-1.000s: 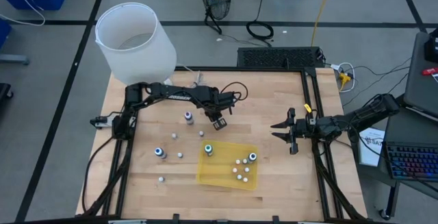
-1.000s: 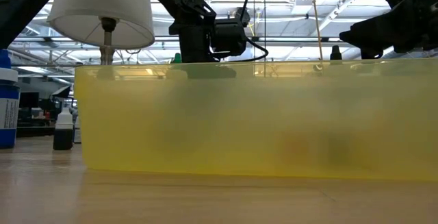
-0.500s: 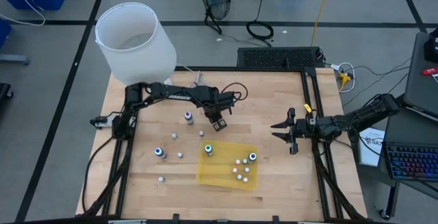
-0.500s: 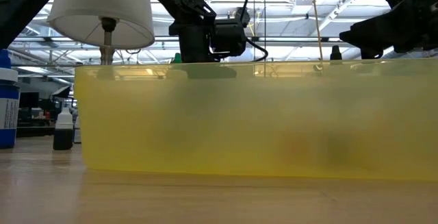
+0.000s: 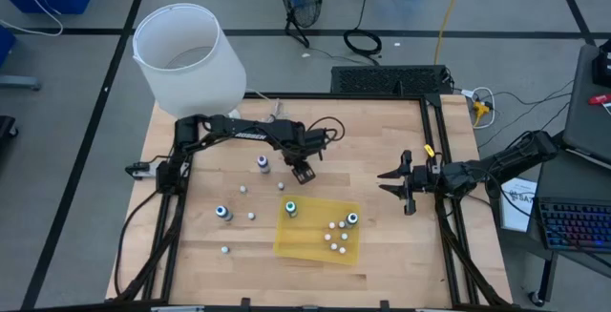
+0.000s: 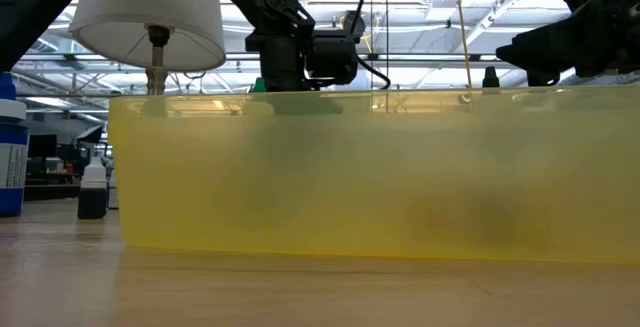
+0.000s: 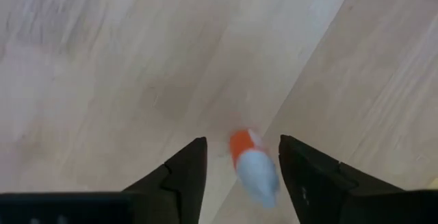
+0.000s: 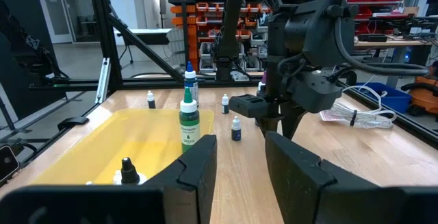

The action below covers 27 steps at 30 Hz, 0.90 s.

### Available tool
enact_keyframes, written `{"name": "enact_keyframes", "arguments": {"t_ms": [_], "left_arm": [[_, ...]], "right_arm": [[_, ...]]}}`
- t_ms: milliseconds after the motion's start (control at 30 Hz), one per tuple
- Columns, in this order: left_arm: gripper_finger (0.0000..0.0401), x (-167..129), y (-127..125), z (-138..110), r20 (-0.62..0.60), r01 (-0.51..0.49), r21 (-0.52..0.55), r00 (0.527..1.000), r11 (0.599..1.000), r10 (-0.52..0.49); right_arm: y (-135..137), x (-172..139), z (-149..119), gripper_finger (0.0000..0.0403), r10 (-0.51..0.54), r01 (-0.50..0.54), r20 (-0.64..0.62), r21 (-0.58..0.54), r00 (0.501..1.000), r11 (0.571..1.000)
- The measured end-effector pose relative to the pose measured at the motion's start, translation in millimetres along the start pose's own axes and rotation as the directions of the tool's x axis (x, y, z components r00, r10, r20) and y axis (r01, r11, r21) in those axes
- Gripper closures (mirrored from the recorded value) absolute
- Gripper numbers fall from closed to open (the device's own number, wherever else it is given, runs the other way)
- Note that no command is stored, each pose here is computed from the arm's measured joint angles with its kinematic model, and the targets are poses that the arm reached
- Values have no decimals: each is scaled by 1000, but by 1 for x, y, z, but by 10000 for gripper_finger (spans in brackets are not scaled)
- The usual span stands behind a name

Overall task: Pick & Place food coloring
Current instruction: Put the small orange food coloring bottle into the yellow container

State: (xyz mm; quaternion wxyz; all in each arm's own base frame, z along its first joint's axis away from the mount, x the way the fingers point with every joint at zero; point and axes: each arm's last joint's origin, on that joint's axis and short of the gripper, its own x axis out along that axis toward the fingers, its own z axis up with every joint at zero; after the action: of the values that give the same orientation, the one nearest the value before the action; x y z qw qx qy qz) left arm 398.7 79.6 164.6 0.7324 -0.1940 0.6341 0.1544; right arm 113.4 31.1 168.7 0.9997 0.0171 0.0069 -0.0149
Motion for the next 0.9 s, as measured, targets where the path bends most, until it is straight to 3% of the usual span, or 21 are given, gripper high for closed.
{"name": "enact_keyframes", "arguments": {"t_ms": [233,533,733,900], "left_arm": [[208,0,1,-3,-35,-13,-16,999,1000,12],[231,0,1,-3,-26,-14,-16,1000,1000,13],[258,0,1,-3,-25,-15,-11,1000,1000,15],[303,0,1,-2,-24,-14,0,1000,1000,14]], "right_arm": [[0,0,0,289,0,0,0,0,1000,1000],[0,0,0,289,0,0,0,0,1000,1000],[0,0,0,289,0,0,0,0,1000,1000],[0,0,0,289,0,0,0,0,1000,1000]]}}
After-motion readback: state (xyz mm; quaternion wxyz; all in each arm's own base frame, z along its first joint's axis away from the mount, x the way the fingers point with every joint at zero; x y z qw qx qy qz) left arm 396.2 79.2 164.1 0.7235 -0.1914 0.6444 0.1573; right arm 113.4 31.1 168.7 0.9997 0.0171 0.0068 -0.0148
